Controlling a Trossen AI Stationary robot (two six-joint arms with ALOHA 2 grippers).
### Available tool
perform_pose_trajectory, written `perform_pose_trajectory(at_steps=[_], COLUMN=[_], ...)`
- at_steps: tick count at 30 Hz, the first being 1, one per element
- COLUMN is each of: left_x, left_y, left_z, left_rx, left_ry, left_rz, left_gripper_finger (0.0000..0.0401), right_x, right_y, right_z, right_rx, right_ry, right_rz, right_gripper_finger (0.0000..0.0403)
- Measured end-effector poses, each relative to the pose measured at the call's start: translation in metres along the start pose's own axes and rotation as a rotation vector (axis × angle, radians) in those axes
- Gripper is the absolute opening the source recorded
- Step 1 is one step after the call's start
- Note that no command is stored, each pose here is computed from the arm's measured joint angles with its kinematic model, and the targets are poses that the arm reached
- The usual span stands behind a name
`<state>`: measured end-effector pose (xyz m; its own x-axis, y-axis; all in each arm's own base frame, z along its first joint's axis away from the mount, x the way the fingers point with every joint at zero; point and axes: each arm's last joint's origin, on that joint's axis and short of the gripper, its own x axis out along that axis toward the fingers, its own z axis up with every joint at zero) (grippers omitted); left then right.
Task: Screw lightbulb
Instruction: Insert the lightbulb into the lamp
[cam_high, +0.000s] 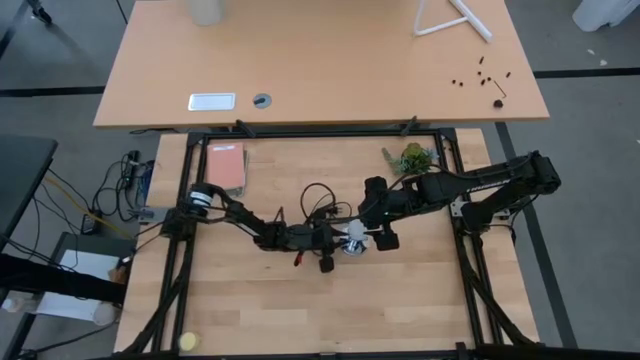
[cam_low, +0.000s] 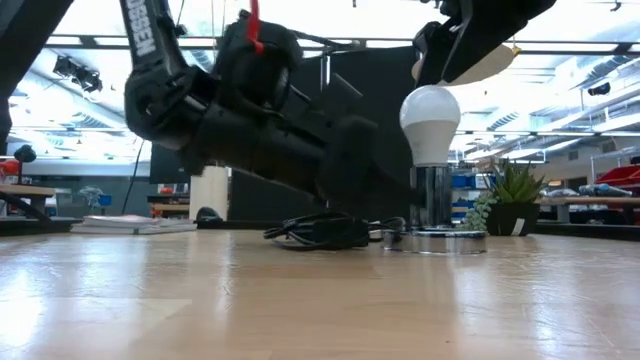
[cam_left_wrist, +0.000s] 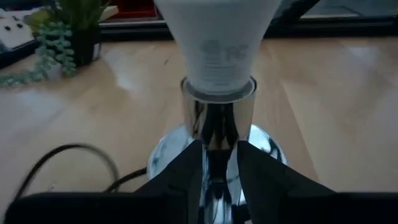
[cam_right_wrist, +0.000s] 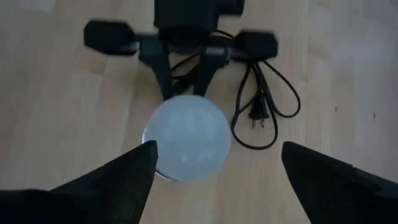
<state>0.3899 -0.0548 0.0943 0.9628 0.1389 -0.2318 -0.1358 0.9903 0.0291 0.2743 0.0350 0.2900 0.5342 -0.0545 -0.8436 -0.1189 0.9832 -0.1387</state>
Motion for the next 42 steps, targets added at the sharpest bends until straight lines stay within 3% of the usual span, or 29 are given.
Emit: perform_pose_trajectory(at_steps=[9,24,42], left_x=[0.02,0.021,0.031], left_y=[-0.006,-0.005,0.007], left_z=[-0.001,0.004,0.013], left_rx=[0.006,-0.004,-0.019], left_ry=[-0.008,-0.049,-0.089], left_rz=[-0.002,0.006,0.04], left_gripper_finger=[0.0103,0.0103,0.0103], right_x=[-0.007,-0.021,-0.021], right_y=[-0.001,-0.003,-0.009], right_z=[-0.004,0.003,-0.001], right_rx=[-0.001,0.0,-0.024], right_ry=[0.081,0.08,0.112], right_rz=[0.0,-0.003,0.013], right_gripper_finger=[0.0351,0.0347,0.0374])
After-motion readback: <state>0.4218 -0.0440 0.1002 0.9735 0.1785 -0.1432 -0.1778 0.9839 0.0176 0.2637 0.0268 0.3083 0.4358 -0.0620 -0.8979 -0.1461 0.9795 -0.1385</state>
